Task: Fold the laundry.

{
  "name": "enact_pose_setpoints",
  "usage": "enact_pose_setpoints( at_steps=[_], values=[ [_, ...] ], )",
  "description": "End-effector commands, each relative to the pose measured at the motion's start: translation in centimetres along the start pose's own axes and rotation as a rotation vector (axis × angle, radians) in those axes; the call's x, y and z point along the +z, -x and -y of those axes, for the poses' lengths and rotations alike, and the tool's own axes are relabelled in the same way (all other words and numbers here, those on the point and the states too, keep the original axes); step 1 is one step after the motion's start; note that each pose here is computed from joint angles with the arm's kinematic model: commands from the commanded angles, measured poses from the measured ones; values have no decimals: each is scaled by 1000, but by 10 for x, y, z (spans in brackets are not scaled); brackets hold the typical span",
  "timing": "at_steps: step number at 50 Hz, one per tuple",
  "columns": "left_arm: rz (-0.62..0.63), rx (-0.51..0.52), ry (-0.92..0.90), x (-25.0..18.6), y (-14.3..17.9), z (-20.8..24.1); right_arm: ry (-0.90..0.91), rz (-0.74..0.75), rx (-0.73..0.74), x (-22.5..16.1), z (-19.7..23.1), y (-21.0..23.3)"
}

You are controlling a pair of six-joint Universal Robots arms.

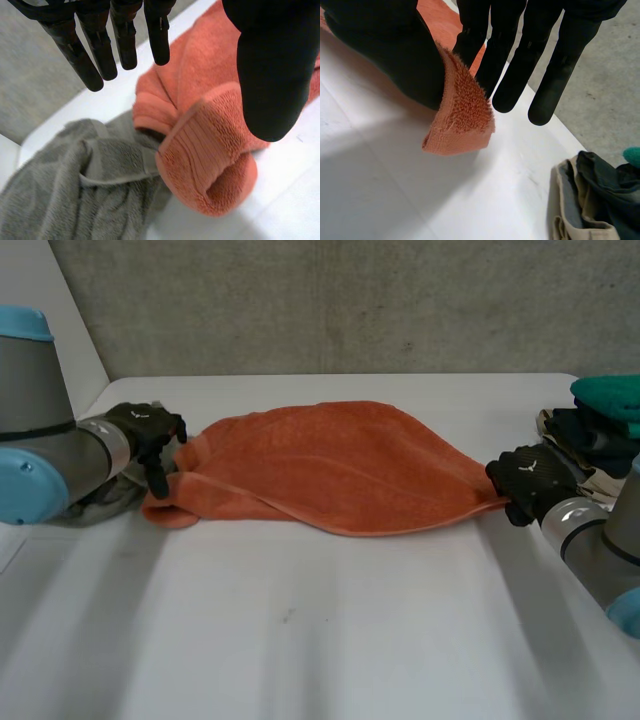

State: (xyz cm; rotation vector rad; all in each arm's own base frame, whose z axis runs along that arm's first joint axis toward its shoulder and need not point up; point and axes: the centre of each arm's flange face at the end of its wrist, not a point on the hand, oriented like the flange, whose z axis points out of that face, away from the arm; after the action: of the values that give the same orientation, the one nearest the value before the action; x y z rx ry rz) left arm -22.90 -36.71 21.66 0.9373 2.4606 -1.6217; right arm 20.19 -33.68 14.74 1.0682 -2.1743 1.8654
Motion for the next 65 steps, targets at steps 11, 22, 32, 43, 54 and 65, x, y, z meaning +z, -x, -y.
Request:
enact_pose_setpoints(
  at_steps=[11, 22, 32, 43, 54, 65],
  values=[
    [-131, -27, 145, 28, -1, -32, -21, -26, -23, 4, 7, -11],
    [-130, 11, 185, 14, 2, -35, 3, -31, -54, -3, 20, -27],
    [-232, 153, 406, -43, -8, -58, 200, 156, -249, -49, 25, -34],
    [-360, 389, 445, -91, -28, -72, 411, 468, -423, -93, 5, -27],
    [-136, 357, 217, -36, -14, -22, 330, 277, -450, -38, 28, -34],
    [345, 172, -613, -41, 54, 154, -315, -357, -192, 25, 176, -124]
  ],
)
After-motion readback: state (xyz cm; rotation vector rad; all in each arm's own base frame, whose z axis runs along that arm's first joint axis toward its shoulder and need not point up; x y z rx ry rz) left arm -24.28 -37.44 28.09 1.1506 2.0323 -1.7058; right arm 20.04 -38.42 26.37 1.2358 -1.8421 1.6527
